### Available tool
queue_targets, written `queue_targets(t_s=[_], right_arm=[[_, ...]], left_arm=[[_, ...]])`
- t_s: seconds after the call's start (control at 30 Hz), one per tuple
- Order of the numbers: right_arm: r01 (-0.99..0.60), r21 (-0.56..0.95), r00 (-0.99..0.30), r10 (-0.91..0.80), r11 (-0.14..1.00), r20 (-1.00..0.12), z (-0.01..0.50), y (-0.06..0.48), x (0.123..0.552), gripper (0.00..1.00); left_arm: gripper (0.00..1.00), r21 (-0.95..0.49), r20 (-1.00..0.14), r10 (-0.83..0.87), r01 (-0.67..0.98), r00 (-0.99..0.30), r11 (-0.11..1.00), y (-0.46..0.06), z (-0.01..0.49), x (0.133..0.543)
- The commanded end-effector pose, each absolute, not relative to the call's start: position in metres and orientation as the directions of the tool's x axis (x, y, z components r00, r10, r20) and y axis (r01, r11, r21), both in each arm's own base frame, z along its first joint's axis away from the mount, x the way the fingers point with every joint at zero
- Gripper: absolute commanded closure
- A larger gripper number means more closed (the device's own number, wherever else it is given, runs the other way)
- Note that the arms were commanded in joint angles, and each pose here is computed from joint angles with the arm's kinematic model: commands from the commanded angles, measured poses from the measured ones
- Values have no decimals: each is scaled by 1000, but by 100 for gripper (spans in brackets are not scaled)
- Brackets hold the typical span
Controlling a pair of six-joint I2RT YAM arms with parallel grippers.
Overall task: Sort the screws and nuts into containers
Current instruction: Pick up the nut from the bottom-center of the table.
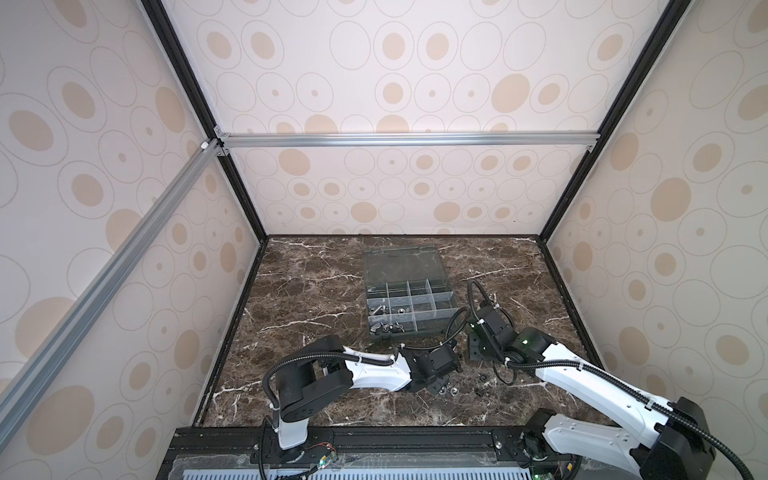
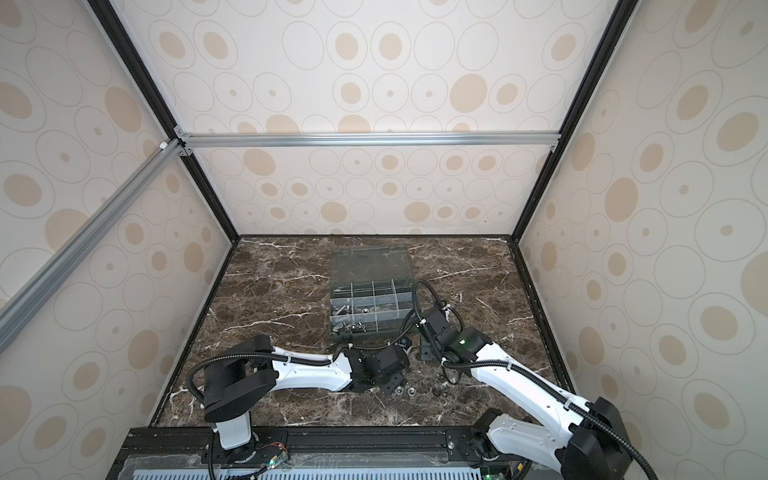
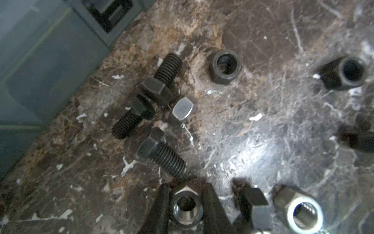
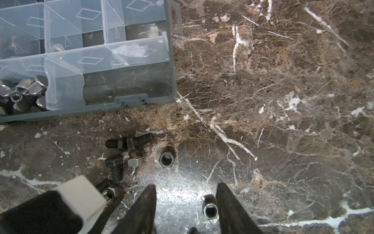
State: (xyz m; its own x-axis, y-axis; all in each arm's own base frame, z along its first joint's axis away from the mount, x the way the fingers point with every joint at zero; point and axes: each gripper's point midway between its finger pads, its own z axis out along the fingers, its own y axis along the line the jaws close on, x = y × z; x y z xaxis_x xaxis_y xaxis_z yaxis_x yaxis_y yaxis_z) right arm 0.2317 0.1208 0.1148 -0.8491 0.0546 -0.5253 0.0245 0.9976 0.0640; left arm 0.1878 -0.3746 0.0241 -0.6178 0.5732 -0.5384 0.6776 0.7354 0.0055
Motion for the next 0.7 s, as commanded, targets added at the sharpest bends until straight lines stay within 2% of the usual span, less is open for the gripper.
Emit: queue_targets(t_s=[0.0,0.33,0.67], right_arm=[[51,53,-853,71,997,-517,113,112,228,49],[51,55,-851,73,997,-521,115,112,228,49],[58,67,-848,84,996,-523,118,111,226,49]], left_arm=[[81,10,-576,541,657,-612,754,-367,47,189],[81,-11,-673,440,603,-595,798,-345,101,222],[81,-8,-733,319,475,-601,880,-298,136,318]])
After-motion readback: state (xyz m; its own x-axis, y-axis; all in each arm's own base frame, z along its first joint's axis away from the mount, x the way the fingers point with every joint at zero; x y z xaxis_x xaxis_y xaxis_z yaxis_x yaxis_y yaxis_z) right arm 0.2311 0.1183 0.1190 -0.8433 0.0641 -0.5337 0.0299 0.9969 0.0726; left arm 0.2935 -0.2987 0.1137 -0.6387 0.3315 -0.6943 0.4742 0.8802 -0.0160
